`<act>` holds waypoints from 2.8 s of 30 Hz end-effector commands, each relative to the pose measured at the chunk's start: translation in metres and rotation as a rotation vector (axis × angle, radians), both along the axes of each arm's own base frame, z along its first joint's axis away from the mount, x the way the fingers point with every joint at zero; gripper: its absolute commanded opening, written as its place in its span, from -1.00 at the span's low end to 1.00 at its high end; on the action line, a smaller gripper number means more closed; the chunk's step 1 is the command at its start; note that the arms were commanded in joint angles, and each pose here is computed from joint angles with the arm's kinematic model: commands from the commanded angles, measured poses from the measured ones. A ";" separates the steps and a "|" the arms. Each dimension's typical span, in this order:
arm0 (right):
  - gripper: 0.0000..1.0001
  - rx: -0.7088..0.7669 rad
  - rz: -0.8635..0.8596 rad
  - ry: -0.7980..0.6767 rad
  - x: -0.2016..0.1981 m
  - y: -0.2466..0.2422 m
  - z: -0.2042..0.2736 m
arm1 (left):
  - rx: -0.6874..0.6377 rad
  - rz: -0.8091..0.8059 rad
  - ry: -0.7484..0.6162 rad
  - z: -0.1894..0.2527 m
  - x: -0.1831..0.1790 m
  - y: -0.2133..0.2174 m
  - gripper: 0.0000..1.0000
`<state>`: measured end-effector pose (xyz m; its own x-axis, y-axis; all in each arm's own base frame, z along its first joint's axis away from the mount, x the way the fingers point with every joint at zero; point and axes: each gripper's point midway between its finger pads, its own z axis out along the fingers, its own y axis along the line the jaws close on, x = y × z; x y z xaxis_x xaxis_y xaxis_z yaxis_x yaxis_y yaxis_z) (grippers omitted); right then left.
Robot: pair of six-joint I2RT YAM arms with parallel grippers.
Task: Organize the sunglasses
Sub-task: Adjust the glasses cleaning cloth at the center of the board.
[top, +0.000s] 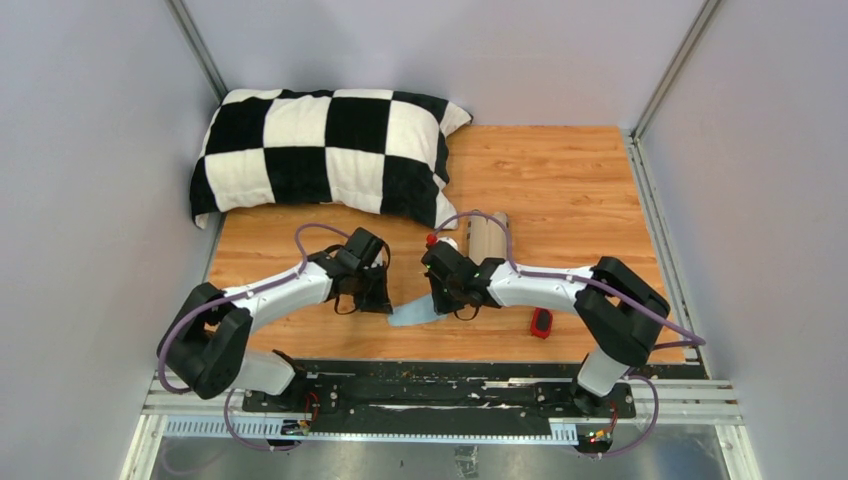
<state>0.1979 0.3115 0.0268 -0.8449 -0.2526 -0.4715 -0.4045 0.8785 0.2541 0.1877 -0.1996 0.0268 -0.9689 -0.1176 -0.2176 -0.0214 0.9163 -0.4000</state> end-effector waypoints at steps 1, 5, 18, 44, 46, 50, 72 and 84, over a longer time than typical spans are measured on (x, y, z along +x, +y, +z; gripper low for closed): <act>-1.00 0.023 -0.008 -0.065 0.010 0.003 0.029 | -0.041 -0.039 -0.081 0.033 0.014 -0.008 -1.00; -1.00 0.037 -0.003 -0.095 0.015 0.007 0.043 | -0.034 -0.060 -0.120 0.051 0.019 -0.008 -1.00; -1.00 0.000 -0.017 -0.102 0.026 0.002 0.044 | 0.035 -0.074 -0.188 0.070 0.030 0.003 -1.00; -0.78 -0.021 0.014 -0.021 0.032 0.005 0.019 | -0.007 -0.074 -0.135 0.041 0.023 -0.005 -1.00; -0.72 -0.021 0.013 -0.019 0.032 0.006 0.018 | -0.007 -0.074 -0.135 0.041 0.023 -0.005 -1.00; -0.62 -0.019 0.013 -0.020 0.033 0.008 0.018 | -0.003 -0.074 -0.132 0.040 0.023 -0.005 -1.00; -0.40 -0.038 -0.005 -0.018 0.034 0.005 0.012 | -0.004 -0.072 -0.133 0.040 0.022 -0.003 -1.00; -0.90 -0.039 -0.003 -0.015 0.034 0.005 0.011 | -0.005 -0.073 -0.131 0.040 0.021 -0.003 -1.00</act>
<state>0.2299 0.3204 0.0404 -0.8329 -0.2649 -0.4859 -0.4138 0.8811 0.2290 0.2109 -0.2036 0.0688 -0.9350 -0.0459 -0.3516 0.1024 0.9144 -0.3917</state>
